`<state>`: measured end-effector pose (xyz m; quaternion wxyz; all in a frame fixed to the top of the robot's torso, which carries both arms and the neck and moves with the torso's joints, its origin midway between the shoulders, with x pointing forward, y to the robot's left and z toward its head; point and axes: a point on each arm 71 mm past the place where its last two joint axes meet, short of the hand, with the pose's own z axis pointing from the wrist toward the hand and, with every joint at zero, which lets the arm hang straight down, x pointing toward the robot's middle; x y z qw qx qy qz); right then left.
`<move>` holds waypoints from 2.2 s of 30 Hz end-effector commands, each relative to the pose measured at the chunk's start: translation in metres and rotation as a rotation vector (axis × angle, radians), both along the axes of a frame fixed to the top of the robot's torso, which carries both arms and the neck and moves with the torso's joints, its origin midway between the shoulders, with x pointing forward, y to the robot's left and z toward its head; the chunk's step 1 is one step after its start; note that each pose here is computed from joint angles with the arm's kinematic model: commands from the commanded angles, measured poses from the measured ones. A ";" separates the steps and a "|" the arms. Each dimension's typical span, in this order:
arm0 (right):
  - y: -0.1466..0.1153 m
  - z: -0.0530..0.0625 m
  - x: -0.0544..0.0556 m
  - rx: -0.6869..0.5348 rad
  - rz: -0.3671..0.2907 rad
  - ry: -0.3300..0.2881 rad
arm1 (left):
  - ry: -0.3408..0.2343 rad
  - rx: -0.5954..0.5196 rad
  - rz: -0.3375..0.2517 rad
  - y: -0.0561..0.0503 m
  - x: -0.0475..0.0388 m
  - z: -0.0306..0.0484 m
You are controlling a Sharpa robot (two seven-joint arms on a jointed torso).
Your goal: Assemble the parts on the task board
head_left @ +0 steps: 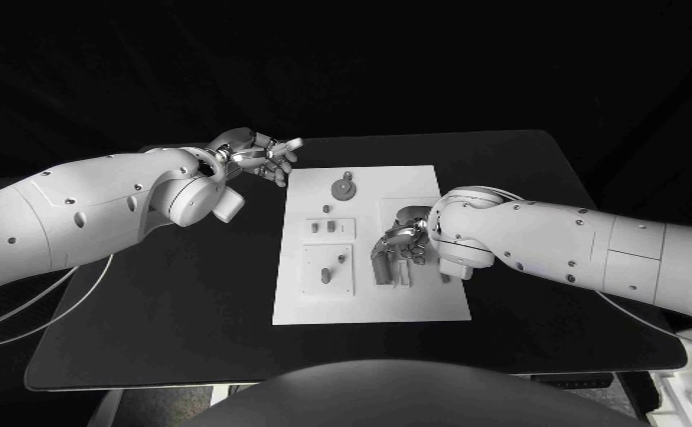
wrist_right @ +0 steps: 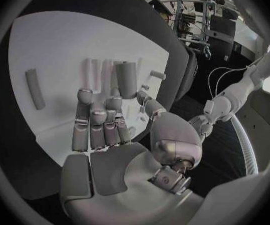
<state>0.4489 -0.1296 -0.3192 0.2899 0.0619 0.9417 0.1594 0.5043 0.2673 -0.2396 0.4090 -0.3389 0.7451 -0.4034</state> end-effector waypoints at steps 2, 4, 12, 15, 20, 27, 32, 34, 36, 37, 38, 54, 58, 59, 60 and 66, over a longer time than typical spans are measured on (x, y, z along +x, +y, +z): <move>-0.011 -0.005 0.000 -0.063 -0.001 0.001 | -0.001 -0.003 -0.015 -0.002 -0.0003 0.0010; -0.013 -0.005 0.000 -0.069 -0.001 -0.003 | -0.001 -0.003 -0.015 -0.002 -0.0003 0.0010; -0.014 -0.005 -0.001 -0.064 -0.002 -0.010 | -0.001 -0.003 -0.016 -0.002 -0.0003 0.0009; -0.013 -0.004 -0.001 -0.057 0.002 -0.012 | -0.001 -0.003 -0.016 -0.002 -0.0002 0.0009; -0.012 -0.004 -0.001 -0.050 0.001 -0.018 | -0.001 -0.002 -0.016 -0.002 -0.0001 0.0009; -0.013 -0.003 -0.003 -0.045 0.002 -0.023 | -0.001 -0.001 -0.017 -0.001 0.0000 0.0009; -0.015 -0.001 -0.004 -0.051 0.005 -0.042 | -0.001 -0.001 -0.017 -0.001 0.0000 0.0008; -0.015 -0.001 -0.004 -0.059 0.010 -0.052 | -0.001 -0.001 -0.018 -0.001 0.0000 0.0008; -0.016 -0.001 -0.004 -0.058 0.009 -0.047 | 0.000 -0.001 -0.018 -0.001 0.0000 0.0008; -0.016 -0.001 -0.004 -0.060 0.010 -0.048 | 0.000 -0.001 -0.019 -0.001 -0.0001 0.0008; -0.016 -0.001 -0.004 -0.064 0.012 -0.052 | 0.000 -0.002 -0.019 -0.001 -0.0001 0.0008; -0.017 0.001 -0.003 -0.058 0.012 -0.073 | 0.003 0.001 -0.021 -0.001 -0.0001 0.0006; -0.019 0.003 -0.004 -0.052 0.013 -0.085 | 0.003 0.001 -0.021 -0.001 0.0000 0.0005; -0.020 0.004 -0.003 -0.049 0.013 -0.089 | 0.002 0.001 -0.021 -0.001 0.0000 0.0005; -0.020 0.005 -0.003 -0.047 0.014 -0.094 | 0.002 0.001 -0.021 -0.001 0.0000 0.0006; -0.026 0.015 -0.001 -0.011 0.013 -0.129 | -0.002 0.002 -0.019 -0.001 0.0005 0.0007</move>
